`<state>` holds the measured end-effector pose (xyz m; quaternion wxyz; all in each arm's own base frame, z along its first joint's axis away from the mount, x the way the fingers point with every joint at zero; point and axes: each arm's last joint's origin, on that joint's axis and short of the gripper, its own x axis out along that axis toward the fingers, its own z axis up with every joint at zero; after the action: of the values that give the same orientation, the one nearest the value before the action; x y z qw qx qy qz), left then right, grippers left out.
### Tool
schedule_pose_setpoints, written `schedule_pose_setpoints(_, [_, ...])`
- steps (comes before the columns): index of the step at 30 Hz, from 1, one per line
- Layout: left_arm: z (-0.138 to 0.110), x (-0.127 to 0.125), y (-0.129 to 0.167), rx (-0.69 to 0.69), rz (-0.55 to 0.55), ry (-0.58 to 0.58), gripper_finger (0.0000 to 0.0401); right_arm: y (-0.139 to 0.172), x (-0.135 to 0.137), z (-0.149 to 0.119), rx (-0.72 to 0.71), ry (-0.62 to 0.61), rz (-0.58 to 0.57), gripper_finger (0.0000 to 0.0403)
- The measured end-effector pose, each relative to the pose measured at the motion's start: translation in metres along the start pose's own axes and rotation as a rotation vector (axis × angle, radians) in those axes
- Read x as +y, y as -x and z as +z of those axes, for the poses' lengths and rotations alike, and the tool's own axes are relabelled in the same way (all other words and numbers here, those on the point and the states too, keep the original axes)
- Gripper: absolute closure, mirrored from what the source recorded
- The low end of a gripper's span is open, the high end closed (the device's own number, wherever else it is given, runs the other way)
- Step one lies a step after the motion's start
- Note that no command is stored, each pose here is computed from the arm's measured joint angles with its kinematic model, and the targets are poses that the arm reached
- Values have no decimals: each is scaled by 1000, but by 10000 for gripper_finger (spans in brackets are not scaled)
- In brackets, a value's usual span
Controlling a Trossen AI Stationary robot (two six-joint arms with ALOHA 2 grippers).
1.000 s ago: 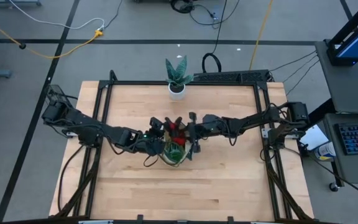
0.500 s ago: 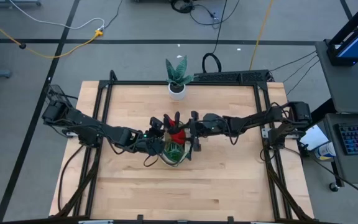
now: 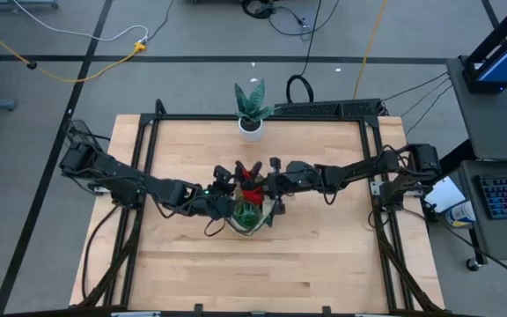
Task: Pick & Place Garden tools in Gardening bag
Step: Put the red gloves into the gardening bag
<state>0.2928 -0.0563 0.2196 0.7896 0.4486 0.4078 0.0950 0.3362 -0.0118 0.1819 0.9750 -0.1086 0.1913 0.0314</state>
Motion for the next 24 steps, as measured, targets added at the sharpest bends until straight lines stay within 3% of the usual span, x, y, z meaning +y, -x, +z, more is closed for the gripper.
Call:
schedule_pose_setpoints(4, [-2, 2, -2, 7, 2, 22, 388, 2, 2, 3, -4, 79, 0, 384])
schedule_pose_setpoints(11, [-6, 10, -10, 4, -16, 58, 393, 15, 13, 21, -34, 346, -73, 383])
schedule_pose_setpoints(18, [-6, 18, -16, -42, -30, 92, 397, 19, 24, 23, 23, 726, -91, 385])
schedule_pose_setpoints(24, [-7, 20, -18, -53, -26, 99, 388, 20, 28, 24, 144, 1007, -222, 385])
